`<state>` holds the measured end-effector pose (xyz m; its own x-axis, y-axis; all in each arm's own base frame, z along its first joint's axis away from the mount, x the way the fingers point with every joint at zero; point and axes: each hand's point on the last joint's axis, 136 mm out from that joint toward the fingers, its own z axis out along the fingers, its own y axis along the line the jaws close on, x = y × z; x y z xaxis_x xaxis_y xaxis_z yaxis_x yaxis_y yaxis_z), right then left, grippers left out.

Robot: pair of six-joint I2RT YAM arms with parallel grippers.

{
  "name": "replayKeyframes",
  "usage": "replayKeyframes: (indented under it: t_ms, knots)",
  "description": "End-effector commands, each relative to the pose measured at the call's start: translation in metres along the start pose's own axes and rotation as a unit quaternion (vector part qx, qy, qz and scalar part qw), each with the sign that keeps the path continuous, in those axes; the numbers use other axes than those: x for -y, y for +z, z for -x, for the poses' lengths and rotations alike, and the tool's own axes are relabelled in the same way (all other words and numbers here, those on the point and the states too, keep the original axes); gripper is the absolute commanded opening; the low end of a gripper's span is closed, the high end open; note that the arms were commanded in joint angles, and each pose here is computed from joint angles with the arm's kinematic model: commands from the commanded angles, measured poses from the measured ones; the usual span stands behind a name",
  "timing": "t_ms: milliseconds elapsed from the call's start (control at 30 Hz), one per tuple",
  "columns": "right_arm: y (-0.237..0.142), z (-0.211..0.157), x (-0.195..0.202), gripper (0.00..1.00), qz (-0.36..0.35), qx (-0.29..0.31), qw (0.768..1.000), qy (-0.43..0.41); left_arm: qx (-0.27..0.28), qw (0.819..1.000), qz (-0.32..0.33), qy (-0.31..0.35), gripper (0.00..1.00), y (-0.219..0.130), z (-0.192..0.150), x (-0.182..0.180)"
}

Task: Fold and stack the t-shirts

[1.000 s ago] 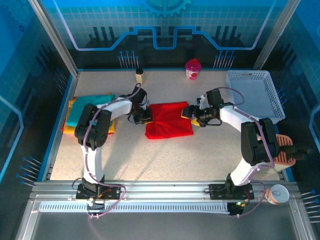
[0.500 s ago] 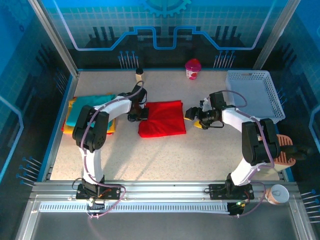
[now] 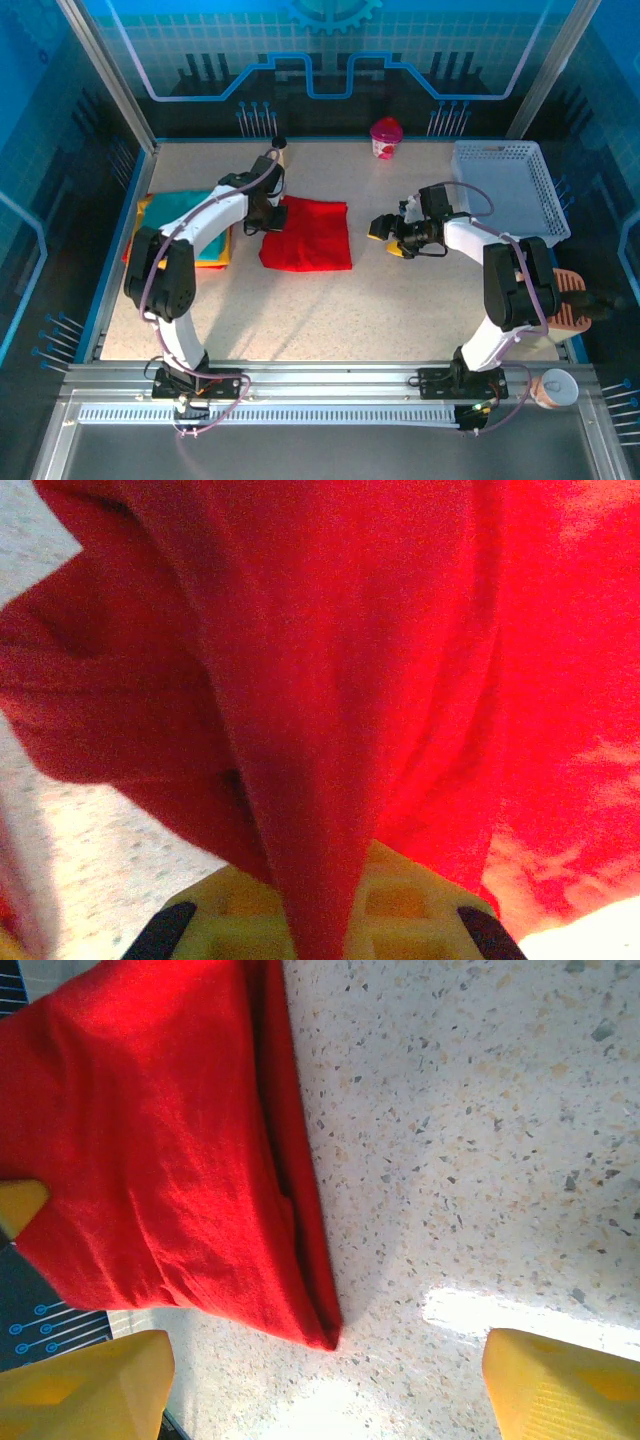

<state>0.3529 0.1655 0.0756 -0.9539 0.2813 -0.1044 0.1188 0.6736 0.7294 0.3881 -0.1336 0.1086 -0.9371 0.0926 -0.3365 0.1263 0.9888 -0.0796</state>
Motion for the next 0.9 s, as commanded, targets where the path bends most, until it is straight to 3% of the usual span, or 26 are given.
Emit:
replayKeyframes:
  t_ms: [0, 400, 867]
  knots:
    - [-0.007, 0.001, -0.005, 0.81, 0.011, 0.004, 1.0, -0.001, 0.038, 0.998, 0.033, 0.039, 0.0, -0.049, 0.011, -0.015]
    - [-0.007, 0.007, -0.012, 0.81, 0.02, 0.0, 1.0, 0.001, 0.101, 0.988, 0.099, 0.067, 0.0, -0.152, 0.014, -0.053]
    - [-0.003, 0.005, -0.018, 0.81, 0.024, -0.008, 1.0, 0.002, 0.138, 0.977, 0.149, 0.06, 0.0, -0.212, 0.006, -0.101]
